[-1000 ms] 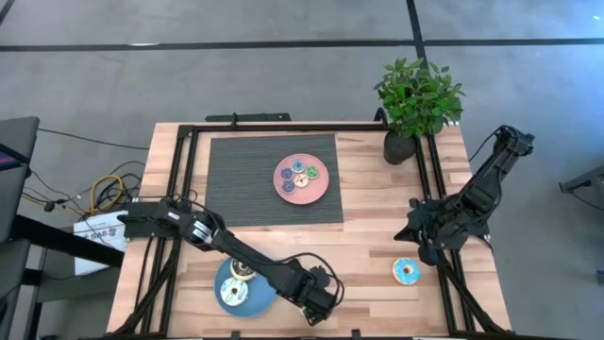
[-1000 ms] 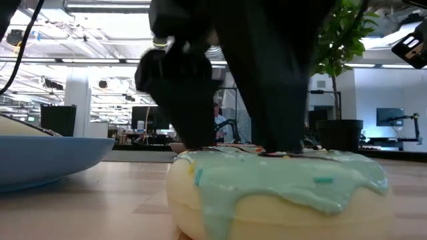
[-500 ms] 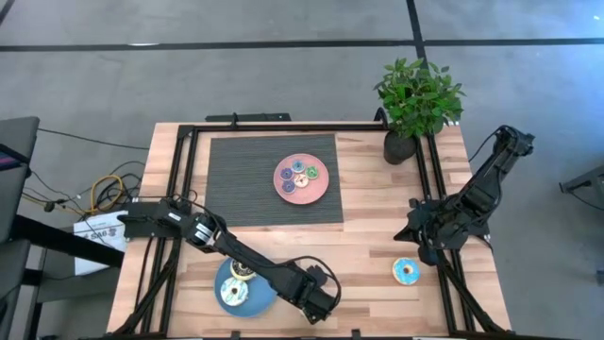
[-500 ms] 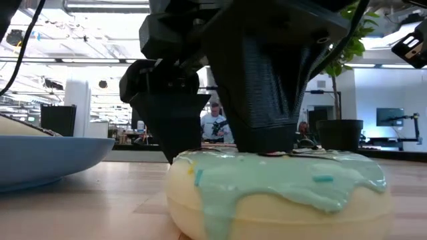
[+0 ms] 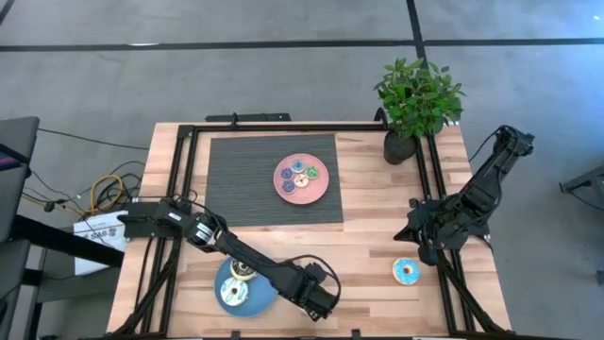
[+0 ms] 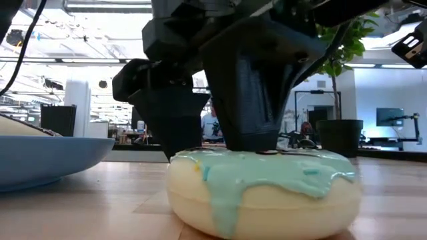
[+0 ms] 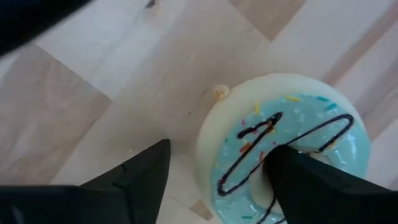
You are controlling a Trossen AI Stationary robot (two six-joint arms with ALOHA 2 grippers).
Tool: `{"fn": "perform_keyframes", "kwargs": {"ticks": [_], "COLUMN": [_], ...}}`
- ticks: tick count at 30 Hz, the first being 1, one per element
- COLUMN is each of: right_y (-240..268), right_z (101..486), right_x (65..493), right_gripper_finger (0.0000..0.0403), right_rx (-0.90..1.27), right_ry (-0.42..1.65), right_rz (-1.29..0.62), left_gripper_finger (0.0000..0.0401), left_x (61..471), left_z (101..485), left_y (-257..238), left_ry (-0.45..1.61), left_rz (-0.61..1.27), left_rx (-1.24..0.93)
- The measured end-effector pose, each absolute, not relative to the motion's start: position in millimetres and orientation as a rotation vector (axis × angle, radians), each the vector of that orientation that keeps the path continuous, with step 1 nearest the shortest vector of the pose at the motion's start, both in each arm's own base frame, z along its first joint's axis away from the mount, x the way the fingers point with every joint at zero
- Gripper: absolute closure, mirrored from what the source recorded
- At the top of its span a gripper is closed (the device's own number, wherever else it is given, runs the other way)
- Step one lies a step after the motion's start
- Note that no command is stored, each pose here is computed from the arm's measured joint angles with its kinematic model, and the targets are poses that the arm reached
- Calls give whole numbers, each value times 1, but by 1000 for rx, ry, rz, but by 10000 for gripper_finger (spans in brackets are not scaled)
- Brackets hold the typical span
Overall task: Pick & Place donuts
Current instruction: Put the big light green donut on the blue plate
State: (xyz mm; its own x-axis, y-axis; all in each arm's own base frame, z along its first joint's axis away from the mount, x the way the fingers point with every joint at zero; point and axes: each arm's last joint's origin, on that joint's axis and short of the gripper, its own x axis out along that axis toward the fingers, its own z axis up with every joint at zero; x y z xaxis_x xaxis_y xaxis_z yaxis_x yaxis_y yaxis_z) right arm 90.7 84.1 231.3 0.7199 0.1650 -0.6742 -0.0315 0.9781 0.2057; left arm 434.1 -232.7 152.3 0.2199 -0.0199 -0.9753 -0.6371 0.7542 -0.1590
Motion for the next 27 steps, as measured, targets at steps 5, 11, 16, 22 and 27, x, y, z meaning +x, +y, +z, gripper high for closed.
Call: {"fn": "perform_keyframes", "kwargs": {"ticks": [5, 11, 16, 22, 27], "right_y": [84, 84, 84, 84, 84], "right_z": [231, 231, 231, 231, 231], "right_x": [91, 91, 91, 91, 91], "right_gripper_finger": [403, 403, 403, 403, 403], "right_rx": [180, 177, 177, 177, 177], "right_ry": [760, 760, 760, 760, 760], "right_rz": [111, 112, 112, 112, 112], "left_gripper_finger": [170, 181, 184, 184, 176], "left_x": [437, 436, 436, 436, 436], "left_z": [163, 196, 212, 204, 204], "left_y": [-235, -232, -230, -232, -229], "left_ry": [1279, 1234, 1187, 1227, 1210], "left_rz": [465, 559, 553, 524, 550], "left_rx": [-646, -681, -623, -620, -599]}}
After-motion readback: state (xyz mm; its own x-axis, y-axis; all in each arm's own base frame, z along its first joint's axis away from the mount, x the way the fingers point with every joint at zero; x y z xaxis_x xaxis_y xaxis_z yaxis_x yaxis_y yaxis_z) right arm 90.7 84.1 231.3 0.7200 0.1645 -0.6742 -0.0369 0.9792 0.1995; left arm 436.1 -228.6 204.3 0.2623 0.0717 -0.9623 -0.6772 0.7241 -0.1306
